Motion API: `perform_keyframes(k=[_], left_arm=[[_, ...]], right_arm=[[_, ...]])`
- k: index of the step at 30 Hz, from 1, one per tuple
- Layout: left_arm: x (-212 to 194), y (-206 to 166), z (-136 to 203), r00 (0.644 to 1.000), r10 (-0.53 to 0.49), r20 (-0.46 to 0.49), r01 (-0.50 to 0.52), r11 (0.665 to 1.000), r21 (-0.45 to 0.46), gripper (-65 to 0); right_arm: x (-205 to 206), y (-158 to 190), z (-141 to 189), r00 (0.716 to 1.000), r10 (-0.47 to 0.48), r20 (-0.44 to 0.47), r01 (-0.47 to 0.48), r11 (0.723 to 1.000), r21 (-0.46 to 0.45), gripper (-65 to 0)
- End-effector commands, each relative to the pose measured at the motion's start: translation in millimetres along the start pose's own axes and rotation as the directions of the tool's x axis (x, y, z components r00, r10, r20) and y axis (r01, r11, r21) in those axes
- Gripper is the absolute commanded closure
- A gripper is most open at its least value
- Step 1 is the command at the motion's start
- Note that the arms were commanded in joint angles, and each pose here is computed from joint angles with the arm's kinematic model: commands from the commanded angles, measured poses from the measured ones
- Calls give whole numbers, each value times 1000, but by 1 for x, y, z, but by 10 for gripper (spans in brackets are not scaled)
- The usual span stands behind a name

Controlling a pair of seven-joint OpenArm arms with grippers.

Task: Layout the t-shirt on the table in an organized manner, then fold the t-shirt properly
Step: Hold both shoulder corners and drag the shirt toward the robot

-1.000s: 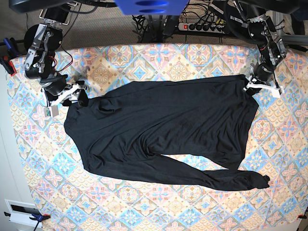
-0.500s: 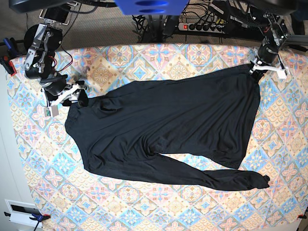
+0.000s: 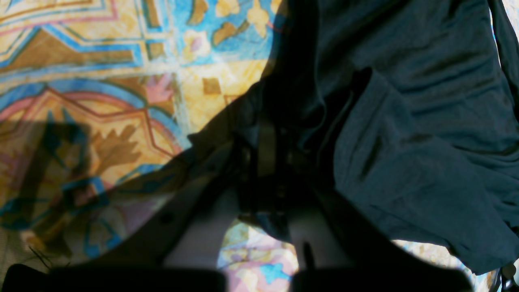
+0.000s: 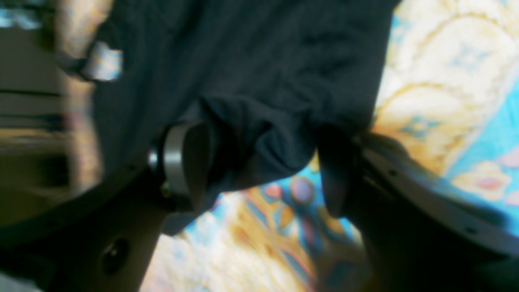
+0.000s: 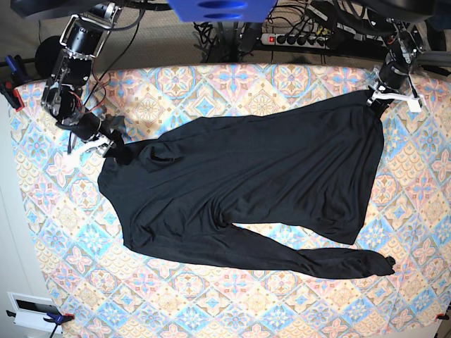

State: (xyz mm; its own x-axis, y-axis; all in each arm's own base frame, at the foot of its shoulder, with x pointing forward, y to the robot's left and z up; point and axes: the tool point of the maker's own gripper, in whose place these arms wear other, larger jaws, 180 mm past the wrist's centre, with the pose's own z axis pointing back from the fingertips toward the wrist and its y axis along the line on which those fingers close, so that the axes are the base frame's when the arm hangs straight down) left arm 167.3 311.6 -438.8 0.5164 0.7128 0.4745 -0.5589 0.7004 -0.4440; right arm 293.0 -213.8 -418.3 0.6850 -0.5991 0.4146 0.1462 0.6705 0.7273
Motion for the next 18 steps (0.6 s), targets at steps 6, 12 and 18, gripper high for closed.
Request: perform_keyframes(k=[6,12,18], left_arm=[[-6,15,4,999,-13,-37,15,998,64,0],[-6,15,4,999,-13,-37,15,998,64,0],[-5,15,4,999,-14,-35,16,998,65,0]], right_arm=[[-15,-11,-9,991,-122,-51,122,992,14,-408],[-16,-11,-9,991,-120,-57,121,993,16,-401],[-18,-12,-9,991,-118,-60,119,993,12,-141]])
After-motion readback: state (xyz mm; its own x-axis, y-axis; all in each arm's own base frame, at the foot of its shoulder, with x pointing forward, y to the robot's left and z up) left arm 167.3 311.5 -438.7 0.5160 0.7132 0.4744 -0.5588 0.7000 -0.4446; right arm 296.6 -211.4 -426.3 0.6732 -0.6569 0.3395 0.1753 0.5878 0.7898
